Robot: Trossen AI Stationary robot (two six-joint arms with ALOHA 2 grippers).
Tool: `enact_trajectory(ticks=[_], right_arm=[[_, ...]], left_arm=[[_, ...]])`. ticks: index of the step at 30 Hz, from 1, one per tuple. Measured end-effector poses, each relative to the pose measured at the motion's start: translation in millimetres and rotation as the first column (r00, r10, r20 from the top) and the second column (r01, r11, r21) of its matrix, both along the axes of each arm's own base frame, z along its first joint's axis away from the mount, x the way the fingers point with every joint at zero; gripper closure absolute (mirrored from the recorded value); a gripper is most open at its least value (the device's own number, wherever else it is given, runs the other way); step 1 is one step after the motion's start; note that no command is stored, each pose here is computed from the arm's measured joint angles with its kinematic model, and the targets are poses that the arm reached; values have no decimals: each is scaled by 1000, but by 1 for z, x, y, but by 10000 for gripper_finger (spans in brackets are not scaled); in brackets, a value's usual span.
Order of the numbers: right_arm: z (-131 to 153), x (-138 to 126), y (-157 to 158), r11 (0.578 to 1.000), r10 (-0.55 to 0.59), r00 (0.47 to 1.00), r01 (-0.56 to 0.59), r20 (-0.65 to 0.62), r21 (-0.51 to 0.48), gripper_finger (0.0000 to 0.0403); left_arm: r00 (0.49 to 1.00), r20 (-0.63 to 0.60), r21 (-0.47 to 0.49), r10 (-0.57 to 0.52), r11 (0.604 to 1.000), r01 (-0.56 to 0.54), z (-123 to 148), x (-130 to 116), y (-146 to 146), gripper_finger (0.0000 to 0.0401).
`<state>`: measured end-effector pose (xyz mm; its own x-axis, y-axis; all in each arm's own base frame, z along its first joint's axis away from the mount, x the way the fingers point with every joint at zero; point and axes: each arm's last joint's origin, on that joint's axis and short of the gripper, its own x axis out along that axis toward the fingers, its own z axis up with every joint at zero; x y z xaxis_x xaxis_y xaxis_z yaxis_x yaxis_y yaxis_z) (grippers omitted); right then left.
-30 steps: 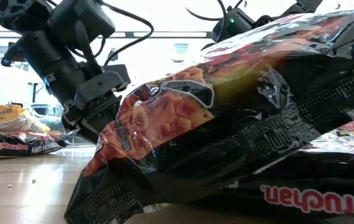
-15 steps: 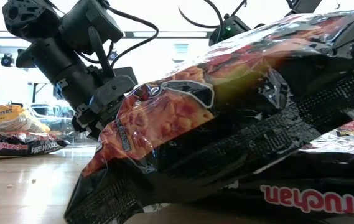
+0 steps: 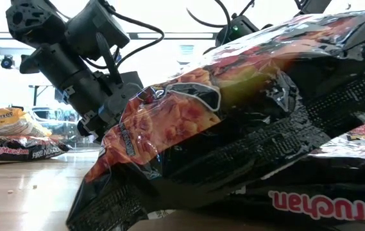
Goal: Sort Maruchan noodles
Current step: Put the yellow noodle pack into the top left transparent bin
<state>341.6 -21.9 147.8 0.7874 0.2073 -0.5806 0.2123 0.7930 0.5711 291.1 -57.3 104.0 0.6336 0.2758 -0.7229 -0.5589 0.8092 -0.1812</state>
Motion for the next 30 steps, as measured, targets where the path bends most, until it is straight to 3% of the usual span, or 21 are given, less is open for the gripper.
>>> enact_trajectory(ticks=[12,19,30], right_arm=[[1,0,0,1000,4,1000,-4,6,-5,287],[2,-1,-4,1000,11,1000,-11,2,-7,307],[25,-17,-17,989,70,998,-69,2,-131,314]], left_arm=[[1000,10,4,-4,1000,4,1,1,0,176],[998,27,31,-56,998,55,6,2,-1,176],[978,150,135,-146,983,126,60,-6,3,176]])
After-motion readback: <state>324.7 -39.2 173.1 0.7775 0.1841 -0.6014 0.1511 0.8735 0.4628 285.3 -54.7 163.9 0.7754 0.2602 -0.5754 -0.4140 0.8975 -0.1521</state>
